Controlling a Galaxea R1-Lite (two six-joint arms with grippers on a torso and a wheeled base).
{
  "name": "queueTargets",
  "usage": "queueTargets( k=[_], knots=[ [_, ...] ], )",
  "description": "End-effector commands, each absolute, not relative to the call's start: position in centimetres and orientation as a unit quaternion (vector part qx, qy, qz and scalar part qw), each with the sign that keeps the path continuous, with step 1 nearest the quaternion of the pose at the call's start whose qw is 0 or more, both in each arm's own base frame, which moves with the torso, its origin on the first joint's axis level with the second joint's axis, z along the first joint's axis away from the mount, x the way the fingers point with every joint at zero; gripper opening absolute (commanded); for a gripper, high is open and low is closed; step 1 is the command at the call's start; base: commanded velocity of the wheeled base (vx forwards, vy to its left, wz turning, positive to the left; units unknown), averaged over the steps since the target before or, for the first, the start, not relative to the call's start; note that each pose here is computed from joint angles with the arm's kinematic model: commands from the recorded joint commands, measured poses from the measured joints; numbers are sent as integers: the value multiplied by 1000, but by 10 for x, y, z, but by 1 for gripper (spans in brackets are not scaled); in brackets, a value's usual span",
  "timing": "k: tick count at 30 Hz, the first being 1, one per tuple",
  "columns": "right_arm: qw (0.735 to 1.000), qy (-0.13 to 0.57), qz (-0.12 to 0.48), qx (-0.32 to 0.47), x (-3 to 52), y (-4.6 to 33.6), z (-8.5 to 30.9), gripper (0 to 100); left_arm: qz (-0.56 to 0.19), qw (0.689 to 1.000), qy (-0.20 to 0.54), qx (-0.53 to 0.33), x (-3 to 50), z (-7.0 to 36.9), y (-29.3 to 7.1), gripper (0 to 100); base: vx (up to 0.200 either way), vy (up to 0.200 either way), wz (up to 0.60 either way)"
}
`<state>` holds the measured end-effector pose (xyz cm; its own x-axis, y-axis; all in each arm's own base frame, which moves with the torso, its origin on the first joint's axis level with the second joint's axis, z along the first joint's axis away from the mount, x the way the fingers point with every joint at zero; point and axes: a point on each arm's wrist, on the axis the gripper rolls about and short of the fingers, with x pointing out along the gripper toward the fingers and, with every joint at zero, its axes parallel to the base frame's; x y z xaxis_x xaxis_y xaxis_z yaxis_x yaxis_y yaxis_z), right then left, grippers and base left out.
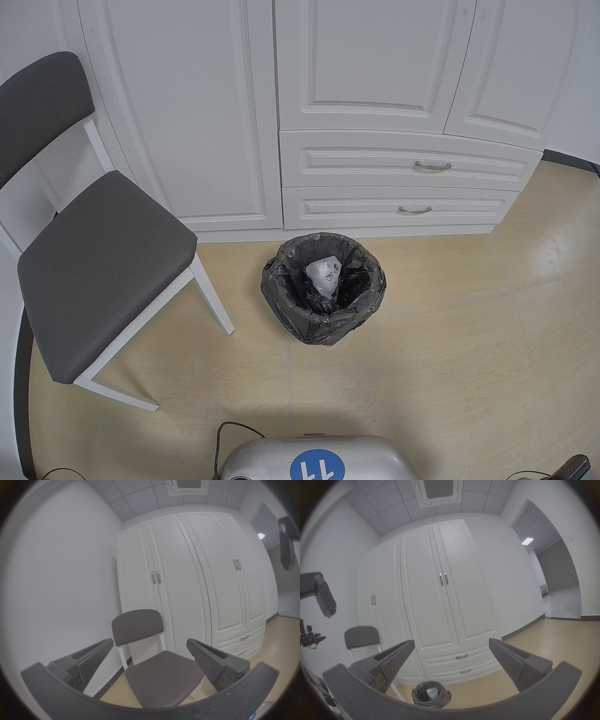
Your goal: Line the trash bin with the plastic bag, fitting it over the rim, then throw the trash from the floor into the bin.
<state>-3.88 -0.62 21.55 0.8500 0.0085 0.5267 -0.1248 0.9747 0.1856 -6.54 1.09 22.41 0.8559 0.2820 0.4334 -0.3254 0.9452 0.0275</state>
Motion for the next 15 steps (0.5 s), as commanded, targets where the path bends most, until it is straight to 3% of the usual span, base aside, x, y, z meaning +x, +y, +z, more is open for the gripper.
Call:
queueTargets(
  k=[1, 9, 15],
  knots=[
    [935, -338, 16, 106, -69, -5, 205, 100, 173, 950, -260, 12, -97, 207, 7, 100, 0, 0, 0],
    [934, -345, 29, 85, -77, 0, 189, 100, 170, 947, -270, -24, -101, 207, 7, 100, 0, 0, 0],
    [944, -318, 16, 88, -66, -1, 176, 100, 176, 957, -227, -28, -83, 187, 8, 100, 0, 0, 0]
  ],
)
